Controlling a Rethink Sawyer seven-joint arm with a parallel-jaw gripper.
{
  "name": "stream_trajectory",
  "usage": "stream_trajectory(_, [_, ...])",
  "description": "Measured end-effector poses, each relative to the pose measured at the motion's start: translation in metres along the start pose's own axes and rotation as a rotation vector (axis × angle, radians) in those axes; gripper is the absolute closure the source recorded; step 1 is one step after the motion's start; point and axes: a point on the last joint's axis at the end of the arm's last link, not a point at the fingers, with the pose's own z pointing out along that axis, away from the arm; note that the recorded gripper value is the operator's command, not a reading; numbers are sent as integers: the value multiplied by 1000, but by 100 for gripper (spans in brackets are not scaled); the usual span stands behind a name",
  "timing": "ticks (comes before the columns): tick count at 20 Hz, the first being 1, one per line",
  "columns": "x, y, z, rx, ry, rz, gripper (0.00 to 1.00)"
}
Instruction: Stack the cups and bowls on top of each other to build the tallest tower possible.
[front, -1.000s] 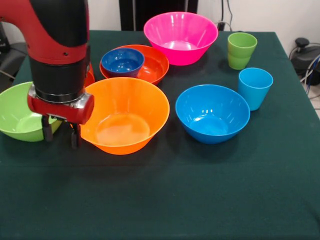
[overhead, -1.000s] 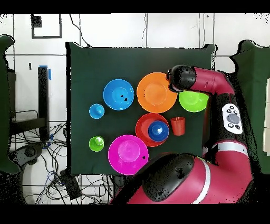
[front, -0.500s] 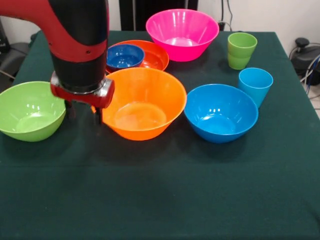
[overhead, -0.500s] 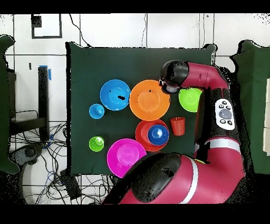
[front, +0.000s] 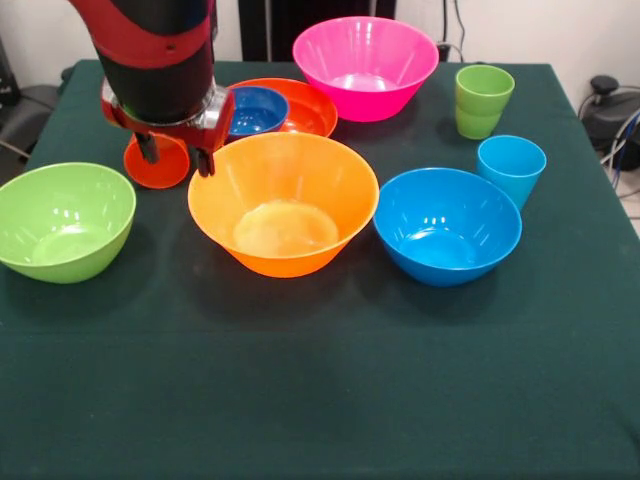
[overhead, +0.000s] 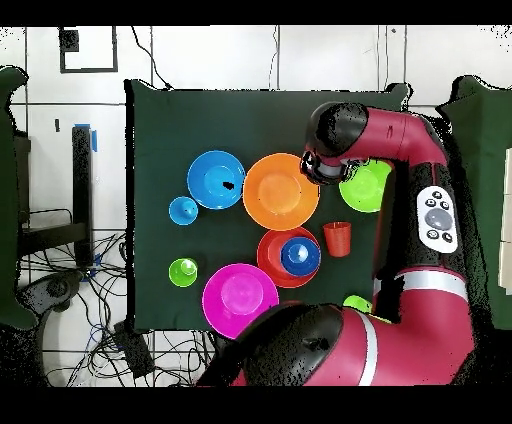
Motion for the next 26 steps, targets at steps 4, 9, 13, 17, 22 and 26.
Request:
stream_trajectory(4, [1,-2,-8,3,-2,3,0])
stream_trajectory(9, [1,-2,-7,3,1,2,0])
stream_trajectory(13, [-2,-4,-5,0,-20,4,0])
stream_trajectory(17, [-12,-7,0,-7,-81,8,0])
stream_trajectory(22, [-24,-7,11,-17,-161,9,0])
stream_trajectory(26, [-30,-2,29,-27,-193,5,0])
